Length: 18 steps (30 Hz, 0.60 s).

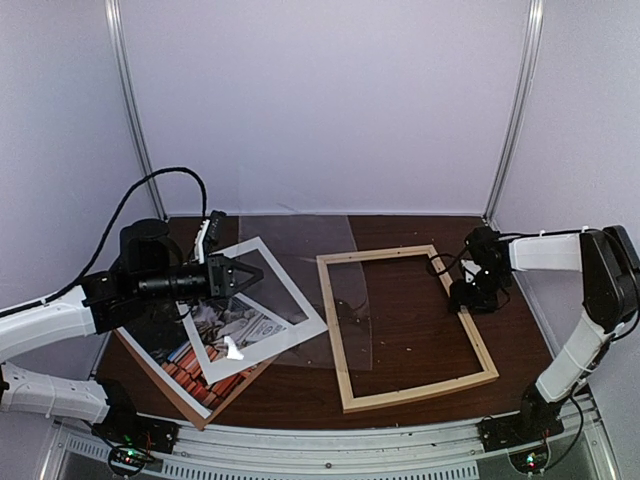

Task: Put the photo into the frame
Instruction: Move the frame body to the center of the board.

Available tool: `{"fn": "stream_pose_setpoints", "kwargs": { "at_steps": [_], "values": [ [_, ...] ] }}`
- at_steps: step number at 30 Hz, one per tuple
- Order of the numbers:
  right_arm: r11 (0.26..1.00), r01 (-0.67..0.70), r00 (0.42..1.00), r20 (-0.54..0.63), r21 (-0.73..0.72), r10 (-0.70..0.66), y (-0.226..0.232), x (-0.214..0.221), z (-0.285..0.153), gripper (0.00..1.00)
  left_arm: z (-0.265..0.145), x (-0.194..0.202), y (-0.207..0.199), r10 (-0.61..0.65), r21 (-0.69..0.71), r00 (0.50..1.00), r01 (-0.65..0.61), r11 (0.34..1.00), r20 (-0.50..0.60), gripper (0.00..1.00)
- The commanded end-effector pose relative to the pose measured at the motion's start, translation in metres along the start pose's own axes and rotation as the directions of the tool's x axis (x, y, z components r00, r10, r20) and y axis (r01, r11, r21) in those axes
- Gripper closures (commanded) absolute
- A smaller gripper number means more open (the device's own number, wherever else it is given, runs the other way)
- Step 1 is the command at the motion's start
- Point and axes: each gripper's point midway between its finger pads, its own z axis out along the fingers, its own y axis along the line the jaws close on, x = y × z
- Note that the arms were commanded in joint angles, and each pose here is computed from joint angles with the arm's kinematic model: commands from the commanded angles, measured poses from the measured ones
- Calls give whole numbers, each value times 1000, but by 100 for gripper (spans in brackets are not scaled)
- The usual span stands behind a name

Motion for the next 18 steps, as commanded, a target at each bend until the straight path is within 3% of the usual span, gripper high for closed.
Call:
{"fn": "stream_pose_setpoints", "kwargs": {
  "at_steps": [1, 9, 18],
  "values": [
    [997, -27, 1000, 3, -79, 27, 11, 5, 7, 37, -6, -33, -38, 35, 116, 995, -46, 992, 90, 100],
    [986, -47, 999, 7, -163, 48, 35, 21, 3, 42, -11, -45, -48, 45, 116, 993, -58, 991, 113, 100],
    [978, -39, 997, 54, -205, 51, 69, 36, -9, 38, -5, -48, -54, 41, 148, 994, -56, 987, 102, 100]
  ]
}}
